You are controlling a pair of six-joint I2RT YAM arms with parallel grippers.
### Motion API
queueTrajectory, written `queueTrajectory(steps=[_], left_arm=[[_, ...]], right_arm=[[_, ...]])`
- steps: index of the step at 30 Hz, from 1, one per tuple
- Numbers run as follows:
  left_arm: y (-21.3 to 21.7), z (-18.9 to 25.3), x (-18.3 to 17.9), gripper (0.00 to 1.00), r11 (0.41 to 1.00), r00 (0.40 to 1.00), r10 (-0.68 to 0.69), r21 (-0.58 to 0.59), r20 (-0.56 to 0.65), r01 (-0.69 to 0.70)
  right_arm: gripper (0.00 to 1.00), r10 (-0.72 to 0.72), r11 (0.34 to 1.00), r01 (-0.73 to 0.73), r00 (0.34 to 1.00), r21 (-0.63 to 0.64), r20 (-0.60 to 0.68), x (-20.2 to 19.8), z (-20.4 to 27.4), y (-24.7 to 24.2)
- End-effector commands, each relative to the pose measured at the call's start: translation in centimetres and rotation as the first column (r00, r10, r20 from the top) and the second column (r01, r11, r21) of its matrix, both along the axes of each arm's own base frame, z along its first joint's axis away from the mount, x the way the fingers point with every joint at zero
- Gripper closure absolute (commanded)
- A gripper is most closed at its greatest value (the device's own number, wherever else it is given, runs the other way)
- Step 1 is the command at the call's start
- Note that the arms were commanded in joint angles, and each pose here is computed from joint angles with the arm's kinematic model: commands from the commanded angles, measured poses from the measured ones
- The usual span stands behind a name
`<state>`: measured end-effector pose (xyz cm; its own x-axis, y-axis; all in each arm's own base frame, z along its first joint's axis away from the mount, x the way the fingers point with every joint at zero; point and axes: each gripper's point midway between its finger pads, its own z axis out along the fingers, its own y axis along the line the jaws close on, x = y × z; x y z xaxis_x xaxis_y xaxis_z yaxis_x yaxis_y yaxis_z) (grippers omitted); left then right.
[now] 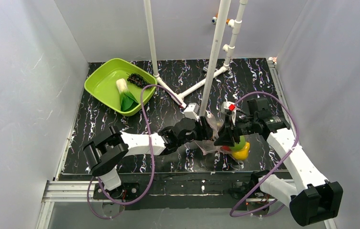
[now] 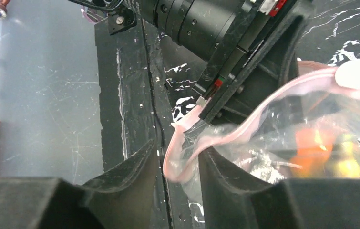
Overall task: Open the zip-top bag and remove the fake food
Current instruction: Pick up the fake vegetable from the zipper food storage bag.
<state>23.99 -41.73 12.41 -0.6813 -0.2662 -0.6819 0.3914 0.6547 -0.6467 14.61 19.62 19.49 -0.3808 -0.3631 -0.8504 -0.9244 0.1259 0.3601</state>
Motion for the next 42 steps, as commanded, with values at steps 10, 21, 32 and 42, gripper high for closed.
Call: queueTrajectory(steps=[10, 21, 32, 42], left_arm=[[-0.5, 3.2, 0.3, 0.46, 0.994, 0.997, -0.057, -0.084, 0.060, 0.062], [-1.5, 3.2, 1.2, 0.38, 0.992, 0.998, -0.058, -0.111, 0.013, 0.059], [-2.1, 0.2, 3.0, 0.38, 0.998, 0.995, 0.009, -0.064, -0.098, -0.015], [-3.8, 0.3, 3.5, 0.50, 0.991, 0.994, -0.006, -0.131, -0.109, -0.008]], right_arm=[[0.47, -0.371, 0.929, 0.364, 0.918, 0.076, 0.143, 4.9, 5.2, -5.3], [0.53, -0.560, 0.779, 0.566, 0.821, -0.269, 0.108, 13.4, -1.4, -7.4], [0.51, -0.523, 0.789, 0.484, 0.852, -0.378, -0.002, 13.1, -5.6, -6.2], [0.77, -0.522, 0.783, 0.472, 0.853, -0.406, -0.014, 12.7, -6.4, -6.2]])
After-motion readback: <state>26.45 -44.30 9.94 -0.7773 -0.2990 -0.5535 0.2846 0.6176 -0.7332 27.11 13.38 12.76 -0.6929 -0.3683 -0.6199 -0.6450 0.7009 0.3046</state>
